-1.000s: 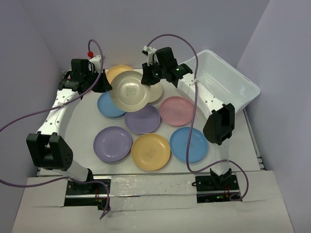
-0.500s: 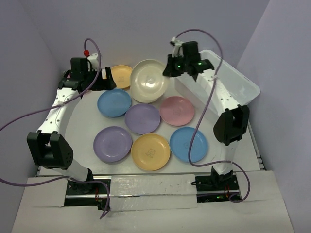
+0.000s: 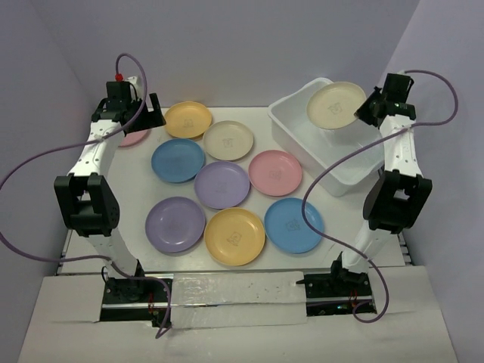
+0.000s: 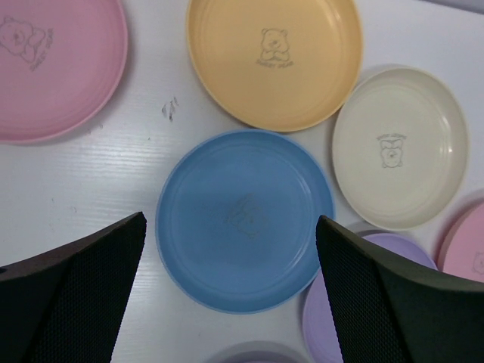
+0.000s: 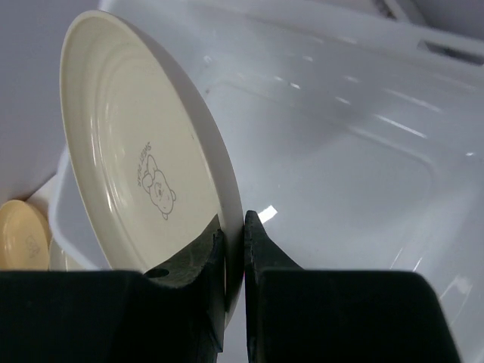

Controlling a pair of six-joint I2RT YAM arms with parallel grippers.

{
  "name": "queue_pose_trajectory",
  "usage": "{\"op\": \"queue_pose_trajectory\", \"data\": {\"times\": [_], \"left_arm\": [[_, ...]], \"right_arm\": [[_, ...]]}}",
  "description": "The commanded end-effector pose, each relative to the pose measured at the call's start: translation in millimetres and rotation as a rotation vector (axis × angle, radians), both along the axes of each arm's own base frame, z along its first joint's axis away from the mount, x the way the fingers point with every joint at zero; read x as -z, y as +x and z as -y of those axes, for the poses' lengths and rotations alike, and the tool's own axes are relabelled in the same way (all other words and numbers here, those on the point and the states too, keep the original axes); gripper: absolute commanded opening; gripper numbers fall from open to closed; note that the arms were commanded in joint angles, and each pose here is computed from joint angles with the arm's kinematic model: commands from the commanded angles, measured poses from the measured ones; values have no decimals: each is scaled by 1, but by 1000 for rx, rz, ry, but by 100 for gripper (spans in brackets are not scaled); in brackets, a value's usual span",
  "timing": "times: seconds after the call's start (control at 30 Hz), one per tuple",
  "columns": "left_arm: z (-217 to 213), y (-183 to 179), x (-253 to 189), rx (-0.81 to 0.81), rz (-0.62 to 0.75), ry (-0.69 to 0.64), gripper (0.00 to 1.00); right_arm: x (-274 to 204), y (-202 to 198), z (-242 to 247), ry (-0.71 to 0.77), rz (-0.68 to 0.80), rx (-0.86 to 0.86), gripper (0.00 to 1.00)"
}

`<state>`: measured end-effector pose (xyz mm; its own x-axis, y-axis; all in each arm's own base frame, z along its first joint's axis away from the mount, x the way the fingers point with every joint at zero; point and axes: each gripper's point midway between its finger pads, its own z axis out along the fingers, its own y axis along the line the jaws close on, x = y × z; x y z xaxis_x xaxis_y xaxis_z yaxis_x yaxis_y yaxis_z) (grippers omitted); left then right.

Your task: Place the plates into the plastic bin on the countertop

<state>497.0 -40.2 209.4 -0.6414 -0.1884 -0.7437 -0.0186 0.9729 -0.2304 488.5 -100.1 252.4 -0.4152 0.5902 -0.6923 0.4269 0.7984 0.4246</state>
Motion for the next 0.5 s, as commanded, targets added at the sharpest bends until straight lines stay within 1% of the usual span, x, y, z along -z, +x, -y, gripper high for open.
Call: {"op": "queue_pose_trajectory", "data": {"times": [0.0, 0.1, 0.13, 0.17, 0.23, 0.33, 0.37, 0.4, 0.43, 0.47], "left_arm": [[-11, 7, -13, -35, 9, -25, 99], [-26, 5, -12, -79, 4, -18, 99], [-28, 5, -12, -83, 10, -10, 99], [-29, 3, -11, -85, 10, 0, 99], [-30, -2, -8, -78, -1, 11, 99], [-27, -13, 5, -33, -39, 12, 99], [-27, -17, 11, -20, -59, 16, 99], [-27, -21, 19, -12, -81, 21, 99], [-29, -24, 27, -12, -102, 25, 99], [-30, -25, 29, -14, -112, 26, 99]], "right_arm": [[37, 12, -13, 94, -68, 32, 0], [63, 12, -11, 114, -125, 73, 0], [70, 12, -8, 103, -142, 89, 2], [75, 13, -4, 93, -153, 102, 7], [77, 15, -2, 86, -157, 106, 20], [75, 22, -4, 88, -147, 76, 61], [72, 24, -5, 88, -138, 68, 72], [67, 26, -7, 87, -126, 56, 80], [61, 27, -9, 84, -112, 40, 83], [59, 27, -10, 84, -109, 37, 84]]}}
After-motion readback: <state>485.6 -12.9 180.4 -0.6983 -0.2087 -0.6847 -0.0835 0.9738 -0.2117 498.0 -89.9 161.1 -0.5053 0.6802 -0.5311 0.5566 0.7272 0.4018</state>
